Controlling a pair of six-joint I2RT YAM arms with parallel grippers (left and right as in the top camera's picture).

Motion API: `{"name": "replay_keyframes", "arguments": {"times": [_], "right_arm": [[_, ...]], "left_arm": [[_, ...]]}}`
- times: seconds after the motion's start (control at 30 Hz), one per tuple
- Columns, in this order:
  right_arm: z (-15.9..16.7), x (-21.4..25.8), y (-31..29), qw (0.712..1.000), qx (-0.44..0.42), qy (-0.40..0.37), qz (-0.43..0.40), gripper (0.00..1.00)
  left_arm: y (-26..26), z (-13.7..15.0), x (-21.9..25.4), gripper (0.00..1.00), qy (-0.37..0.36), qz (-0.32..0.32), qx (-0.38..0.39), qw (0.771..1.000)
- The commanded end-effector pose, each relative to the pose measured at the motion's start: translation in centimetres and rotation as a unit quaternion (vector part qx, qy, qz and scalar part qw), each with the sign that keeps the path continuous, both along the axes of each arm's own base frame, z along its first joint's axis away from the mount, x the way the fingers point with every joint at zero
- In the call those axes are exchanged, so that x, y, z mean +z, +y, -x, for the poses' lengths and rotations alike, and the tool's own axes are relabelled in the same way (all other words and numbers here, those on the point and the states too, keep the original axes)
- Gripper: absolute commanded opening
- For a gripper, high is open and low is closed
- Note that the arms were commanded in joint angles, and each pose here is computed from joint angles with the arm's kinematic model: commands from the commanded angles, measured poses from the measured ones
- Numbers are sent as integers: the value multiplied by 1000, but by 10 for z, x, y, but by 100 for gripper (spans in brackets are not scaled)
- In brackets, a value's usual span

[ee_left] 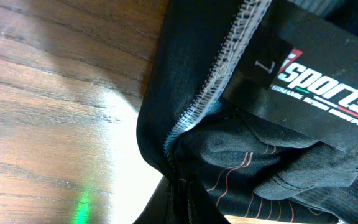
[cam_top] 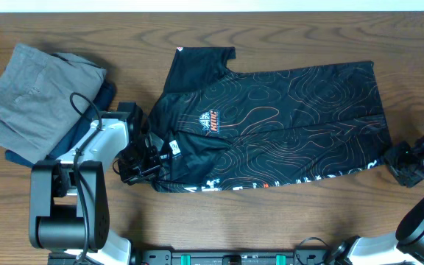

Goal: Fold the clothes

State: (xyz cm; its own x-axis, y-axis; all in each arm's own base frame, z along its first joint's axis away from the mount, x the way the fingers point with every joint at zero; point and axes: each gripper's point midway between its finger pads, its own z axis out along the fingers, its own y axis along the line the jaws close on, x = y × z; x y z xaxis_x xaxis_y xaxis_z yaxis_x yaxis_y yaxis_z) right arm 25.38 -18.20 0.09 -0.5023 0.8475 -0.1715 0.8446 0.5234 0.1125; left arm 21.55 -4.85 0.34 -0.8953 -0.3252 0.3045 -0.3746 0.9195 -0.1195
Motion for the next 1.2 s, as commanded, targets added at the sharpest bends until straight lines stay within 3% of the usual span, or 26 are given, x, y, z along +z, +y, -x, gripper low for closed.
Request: {"name": "replay_keyframes", "arguments": {"times": [0.0,0.23,0.5,0.73,1.17], "right_arm": [[-9,1,9,1000,21,-16,-10,45],[-1,-1,23,999,26,2,-38,30],[-26,18,15,996,24,-65,-51,41],[-18,6,5,999,17,-43,-21,48],[-3,-9,8,1000,12,-13,-20,37]], "left_arm": [[2,1,-3,6,5,-6,-1,1000],[2,1,-3,6,4,-6,-2,1000],[2,1,-3,6,5,-6,-1,1000],[2,1,-3,6,5,-7,4,1000],[2,1,-3,6,5,-7,4,1000]]}}
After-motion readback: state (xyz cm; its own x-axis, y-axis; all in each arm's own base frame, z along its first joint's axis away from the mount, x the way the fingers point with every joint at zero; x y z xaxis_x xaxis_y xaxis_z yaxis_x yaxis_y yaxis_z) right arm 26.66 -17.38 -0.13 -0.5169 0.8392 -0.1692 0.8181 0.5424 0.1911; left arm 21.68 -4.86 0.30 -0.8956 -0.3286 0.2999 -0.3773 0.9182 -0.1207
